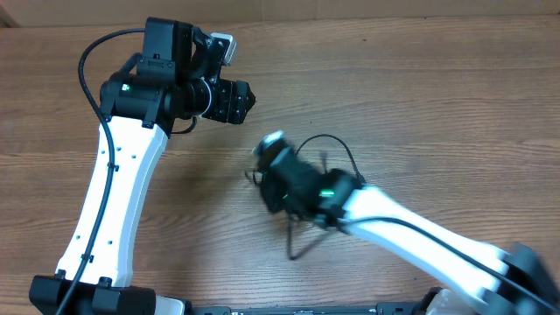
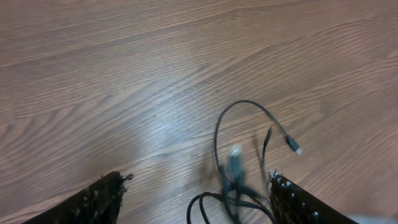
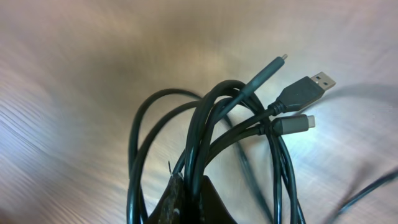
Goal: Untangle cables
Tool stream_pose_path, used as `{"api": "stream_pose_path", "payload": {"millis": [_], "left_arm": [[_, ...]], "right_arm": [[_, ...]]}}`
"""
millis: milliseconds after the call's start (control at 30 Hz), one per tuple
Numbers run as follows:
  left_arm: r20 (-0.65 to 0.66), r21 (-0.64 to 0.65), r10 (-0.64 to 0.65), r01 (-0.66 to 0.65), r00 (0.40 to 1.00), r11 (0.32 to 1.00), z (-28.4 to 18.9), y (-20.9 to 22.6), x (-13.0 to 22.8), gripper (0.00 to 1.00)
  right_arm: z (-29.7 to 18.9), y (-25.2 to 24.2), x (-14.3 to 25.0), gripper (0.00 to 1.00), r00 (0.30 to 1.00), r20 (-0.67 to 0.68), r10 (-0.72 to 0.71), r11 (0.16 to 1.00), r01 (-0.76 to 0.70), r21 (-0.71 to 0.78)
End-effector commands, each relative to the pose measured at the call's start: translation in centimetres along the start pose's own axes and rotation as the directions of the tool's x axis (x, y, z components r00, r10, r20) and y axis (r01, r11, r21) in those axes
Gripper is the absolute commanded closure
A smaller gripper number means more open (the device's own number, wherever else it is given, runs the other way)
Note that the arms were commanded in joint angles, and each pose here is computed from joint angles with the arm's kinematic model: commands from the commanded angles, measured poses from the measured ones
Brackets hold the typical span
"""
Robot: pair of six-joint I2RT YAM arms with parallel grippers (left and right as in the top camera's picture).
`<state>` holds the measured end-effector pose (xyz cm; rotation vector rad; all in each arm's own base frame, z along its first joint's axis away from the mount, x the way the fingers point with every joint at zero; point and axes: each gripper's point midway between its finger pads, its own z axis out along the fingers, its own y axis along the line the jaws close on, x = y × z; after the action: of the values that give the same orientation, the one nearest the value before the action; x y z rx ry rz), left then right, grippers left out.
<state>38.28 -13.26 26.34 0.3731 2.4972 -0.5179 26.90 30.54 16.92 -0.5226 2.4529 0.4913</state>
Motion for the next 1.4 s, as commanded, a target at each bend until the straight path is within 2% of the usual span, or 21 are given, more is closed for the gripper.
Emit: {"api": "stream_pose_path", "payload": {"millis": [0, 167, 467, 533, 567, 633, 867, 1067, 1167, 1367], "left_arm": [[-0.017, 0.095, -0.039, 0.04, 0.999, 0.995, 0.2, -1.6, 0.3, 0.25], [-0.033, 0.15, -0.088, 0.092, 0.996, 0.984, 0.1, -2.6, 0.5, 0.32], [-0.054, 0.361, -0.092, 0.105, 0.994, 0.927, -0.9, -6.2, 0.4, 0.32], [-0.066, 0.407, -0.106, 0.124, 0.992, 0.905, -1.2, -7.0, 0.4, 0.37], [-0.079, 0.427, -0.122, 0.145, 0.989, 0.893, -1.4, -7.5, 0.5, 0.43], [-0.099, 0.428, -0.139, 0.169, 0.985, 0.888, -1.4, -7.7, 0.7, 0.48], [-0.179, 0.439, -0.087, 0.159, 0.98, 0.884, -0.8, -11.0, 2.8, 0.54], [-0.248, 0.305, -0.119, 0.194, 0.961, 0.933, 0.5, -11.4, 4.7, 0.56], [-0.277, 0.283, -0.147, 0.227, 0.95, 0.932, 0.5, -11.3, 5.3, 0.56], [-0.301, 0.262, -0.201, 0.284, 0.932, 0.922, 0.5, -11.3, 5.5, 0.64]], "right_arm": [[-5.1, -0.8, -4.5, 0.96, 0.983, 0.179, 0.05, 0.999, -0.046, -0.026], [-9.5, -2.8, -7.1, 0.96, 0.947, 0.306, 0.098, 0.995, -0.091, -0.037], [-10.3, -3.1, -7.3, 0.96, 0.943, 0.324, 0.077, 0.997, -0.071, -0.03], [-10.2, -3.2, -7.3, 0.96, 0.945, 0.322, 0.061, 0.998, -0.057, -0.022], [-10.2, -3.2, -7.3, 0.96, 0.945, 0.322, 0.053, 0.999, -0.05, -0.018], [-10.1, -3.3, -7.3, 0.97, 0.945, 0.322, 0.053, 0.999, -0.052, -0.013], [-9.7, -3.6, -7.7, 0.96, 0.942, 0.332, 0.054, 0.998, -0.058, 0.003], [-9.7, -3.9, -8.1, 0.96, 0.935, 0.351, 0.056, 0.998, -0.067, 0.02], [-9.8, -4.4, -8.3, 0.96, 0.93, 0.362, 0.055, 0.996, -0.077, 0.048], [-10.0, -5.0, -8.6, 0.96, 0.922, 0.381, 0.062, 0.992, -0.098, 0.075]]}}
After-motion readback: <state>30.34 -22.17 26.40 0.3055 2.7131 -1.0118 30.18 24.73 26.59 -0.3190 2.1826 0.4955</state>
